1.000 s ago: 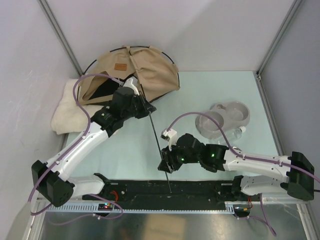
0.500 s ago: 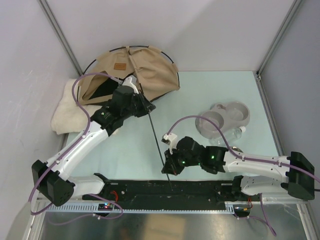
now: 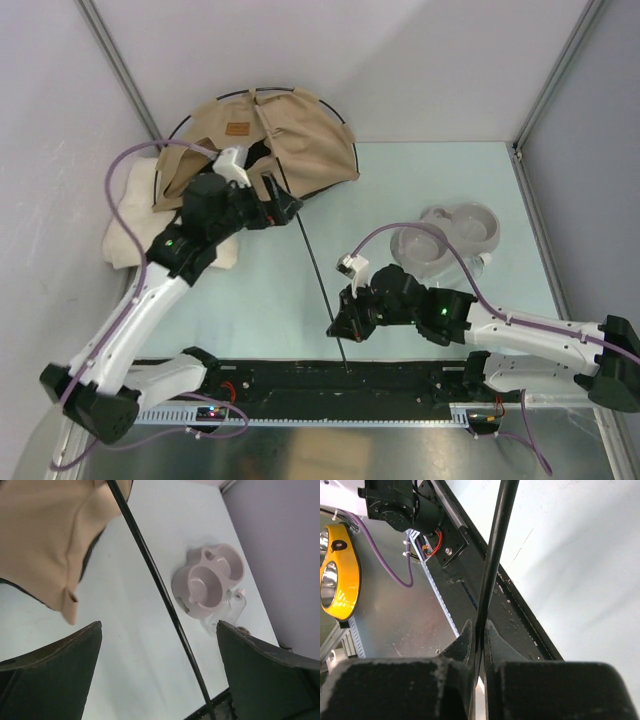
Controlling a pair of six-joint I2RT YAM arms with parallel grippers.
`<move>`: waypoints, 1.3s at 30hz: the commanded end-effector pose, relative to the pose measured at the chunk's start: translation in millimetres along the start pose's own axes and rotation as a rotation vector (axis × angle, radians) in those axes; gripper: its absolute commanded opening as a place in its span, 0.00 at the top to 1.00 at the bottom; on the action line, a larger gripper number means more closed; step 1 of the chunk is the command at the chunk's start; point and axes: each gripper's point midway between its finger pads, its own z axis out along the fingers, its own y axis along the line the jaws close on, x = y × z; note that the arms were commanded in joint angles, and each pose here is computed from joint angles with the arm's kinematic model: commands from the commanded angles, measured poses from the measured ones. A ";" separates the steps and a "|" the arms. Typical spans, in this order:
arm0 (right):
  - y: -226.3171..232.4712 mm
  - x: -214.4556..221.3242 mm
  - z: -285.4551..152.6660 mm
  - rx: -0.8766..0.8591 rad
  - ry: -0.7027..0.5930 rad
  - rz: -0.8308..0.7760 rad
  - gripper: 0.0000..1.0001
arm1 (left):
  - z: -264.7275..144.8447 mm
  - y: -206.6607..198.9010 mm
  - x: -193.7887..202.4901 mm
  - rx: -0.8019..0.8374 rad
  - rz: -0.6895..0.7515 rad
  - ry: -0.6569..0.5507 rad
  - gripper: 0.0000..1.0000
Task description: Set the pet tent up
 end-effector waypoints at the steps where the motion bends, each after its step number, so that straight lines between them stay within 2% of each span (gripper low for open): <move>1: 9.4 -20.8 -7.5 -0.044 -0.068 -0.007 1.00 | -45.1 -9.3 -34.3 0.076 0.159 -0.158 0.01; 2: 8.4 -23.2 -7.6 -0.043 -0.072 -0.003 1.00 | -51.1 -8.0 -36.3 0.072 0.176 -0.178 0.02; 4: 7.0 -27.8 -8.0 -0.041 -0.080 0.014 1.00 | -60.9 1.6 -40.7 0.025 0.200 -0.225 0.12; 6: 6.3 -30.6 -8.4 -0.045 -0.078 0.026 1.00 | -64.5 18.6 -41.2 -0.053 0.198 -0.259 0.26; 7: 5.8 -32.3 -8.4 -0.045 -0.080 0.028 1.00 | -62.9 28.4 -39.2 -0.096 0.185 -0.265 0.32; 10: 6.5 -37.0 -8.7 -0.056 -0.087 0.031 1.00 | -45.4 58.3 -22.8 -0.208 0.175 -0.224 0.42; 14: 7.7 -41.3 -9.8 -0.068 -0.093 0.030 1.00 | -25.5 81.9 -8.9 -0.296 0.175 -0.176 0.37; 18: 7.8 -42.6 -8.9 -0.071 -0.096 0.029 1.00 | -7.9 84.2 -4.6 -0.290 0.193 -0.144 0.25; 21: 7.6 -44.3 -9.0 -0.071 -0.103 0.027 1.00 | 3.9 89.3 -3.4 -0.308 0.204 -0.128 0.23; 23: 6.5 -46.4 -9.4 -0.066 -0.112 0.024 1.00 | 15.0 97.0 -0.2 -0.336 0.216 -0.108 0.26; 31: 6.2 -50.3 -11.8 -0.064 -0.130 0.010 1.00 | 42.9 108.9 -2.7 -0.381 0.249 -0.094 0.53; 35: 6.6 -52.1 -12.2 -0.068 -0.136 0.008 1.00 | 46.9 109.5 -6.5 -0.385 0.252 -0.110 0.56; 39: 7.4 -53.3 -12.1 -0.073 -0.140 0.008 1.00 | 47.3 110.0 -9.7 -0.391 0.257 -0.123 0.52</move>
